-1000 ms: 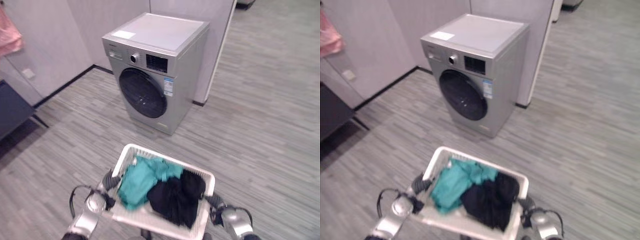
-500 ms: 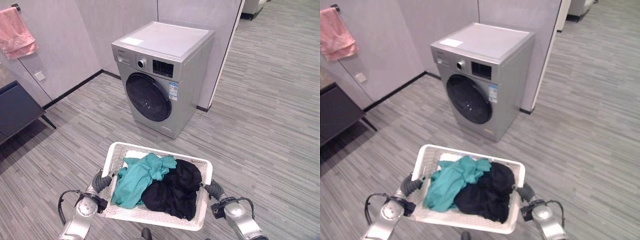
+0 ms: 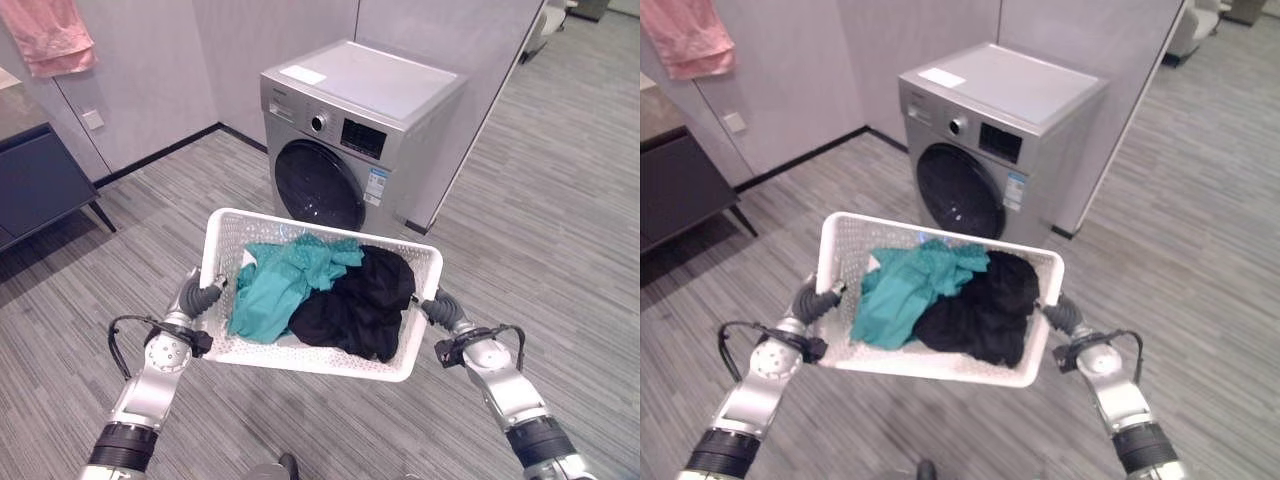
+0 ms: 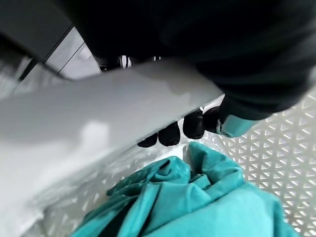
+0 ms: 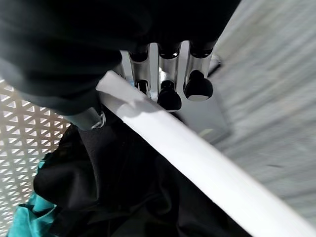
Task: Grab the laundry basket,head to the washer,open it,put in the laundry and shut it.
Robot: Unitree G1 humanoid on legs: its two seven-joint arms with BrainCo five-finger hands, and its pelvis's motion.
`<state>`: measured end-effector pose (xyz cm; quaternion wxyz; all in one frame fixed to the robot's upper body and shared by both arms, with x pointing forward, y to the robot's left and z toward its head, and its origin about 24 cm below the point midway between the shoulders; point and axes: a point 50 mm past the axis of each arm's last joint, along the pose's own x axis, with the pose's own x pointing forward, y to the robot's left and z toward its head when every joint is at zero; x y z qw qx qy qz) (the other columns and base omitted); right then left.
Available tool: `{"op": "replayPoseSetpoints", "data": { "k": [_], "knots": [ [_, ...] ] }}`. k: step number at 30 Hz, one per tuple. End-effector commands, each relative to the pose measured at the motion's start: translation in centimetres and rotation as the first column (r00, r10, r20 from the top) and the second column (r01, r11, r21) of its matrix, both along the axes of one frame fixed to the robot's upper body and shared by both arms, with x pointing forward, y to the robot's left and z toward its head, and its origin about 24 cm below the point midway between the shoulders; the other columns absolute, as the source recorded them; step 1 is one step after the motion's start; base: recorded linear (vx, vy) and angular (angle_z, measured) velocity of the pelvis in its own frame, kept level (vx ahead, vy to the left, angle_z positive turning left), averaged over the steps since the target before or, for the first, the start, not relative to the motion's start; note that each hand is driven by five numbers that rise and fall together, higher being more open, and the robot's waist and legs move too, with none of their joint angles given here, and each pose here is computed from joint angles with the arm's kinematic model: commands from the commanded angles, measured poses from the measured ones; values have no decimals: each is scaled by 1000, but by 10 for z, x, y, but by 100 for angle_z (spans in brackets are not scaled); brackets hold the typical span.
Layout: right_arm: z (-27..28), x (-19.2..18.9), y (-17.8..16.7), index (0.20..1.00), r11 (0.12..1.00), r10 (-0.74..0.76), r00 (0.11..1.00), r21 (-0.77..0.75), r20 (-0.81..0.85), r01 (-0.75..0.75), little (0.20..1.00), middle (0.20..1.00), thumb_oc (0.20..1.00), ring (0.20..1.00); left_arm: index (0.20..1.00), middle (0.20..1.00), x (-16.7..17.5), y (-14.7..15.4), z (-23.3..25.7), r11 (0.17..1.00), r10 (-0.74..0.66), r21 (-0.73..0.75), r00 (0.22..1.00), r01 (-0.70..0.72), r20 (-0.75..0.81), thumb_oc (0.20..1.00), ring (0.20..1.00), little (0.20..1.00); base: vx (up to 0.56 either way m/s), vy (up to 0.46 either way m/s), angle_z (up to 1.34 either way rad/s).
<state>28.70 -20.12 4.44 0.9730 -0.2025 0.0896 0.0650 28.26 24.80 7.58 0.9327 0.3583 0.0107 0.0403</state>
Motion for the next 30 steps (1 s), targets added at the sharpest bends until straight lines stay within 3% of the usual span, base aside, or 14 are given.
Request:
{"op": "replayPoseSetpoints", "data": {
  "k": [1,6,15,17,22,25,30],
  "knots": [
    [69,24,-39,200,995,-102,958,28,269,98,200,200,200,200,200,200,11,33,48,992,114,24,972,-122,205,200,200,200,34,-2,54],
    [87,14,-82,200,971,-226,918,0,325,239,200,200,200,200,200,200,30,17,65,998,47,18,969,-53,243,200,200,200,176,-8,90],
    [76,-3,-90,200,956,-282,904,12,322,294,200,200,200,200,200,200,29,30,59,996,84,11,976,-88,203,200,200,200,292,-35,5],
    [71,0,-80,200,960,-275,908,39,316,277,200,200,200,200,200,200,24,40,59,993,115,5,973,-118,202,200,200,200,274,-176,5],
    [61,3,-61,200,978,-207,939,23,275,209,200,200,200,200,200,200,16,57,58,985,174,-15,966,-175,192,200,200,200,163,23,-162],
    [59,-4,-65,200,981,-187,945,-1,267,195,200,200,200,200,200,200,1,77,51,969,244,-6,955,-247,171,200,200,200,250,489,-172],
    [48,-7,-57,200,985,-174,955,24,239,174,200,200,200,200,200,200,-2,81,49,963,258,32,951,-267,168,200,200,200,191,338,-117]
  ]
}}
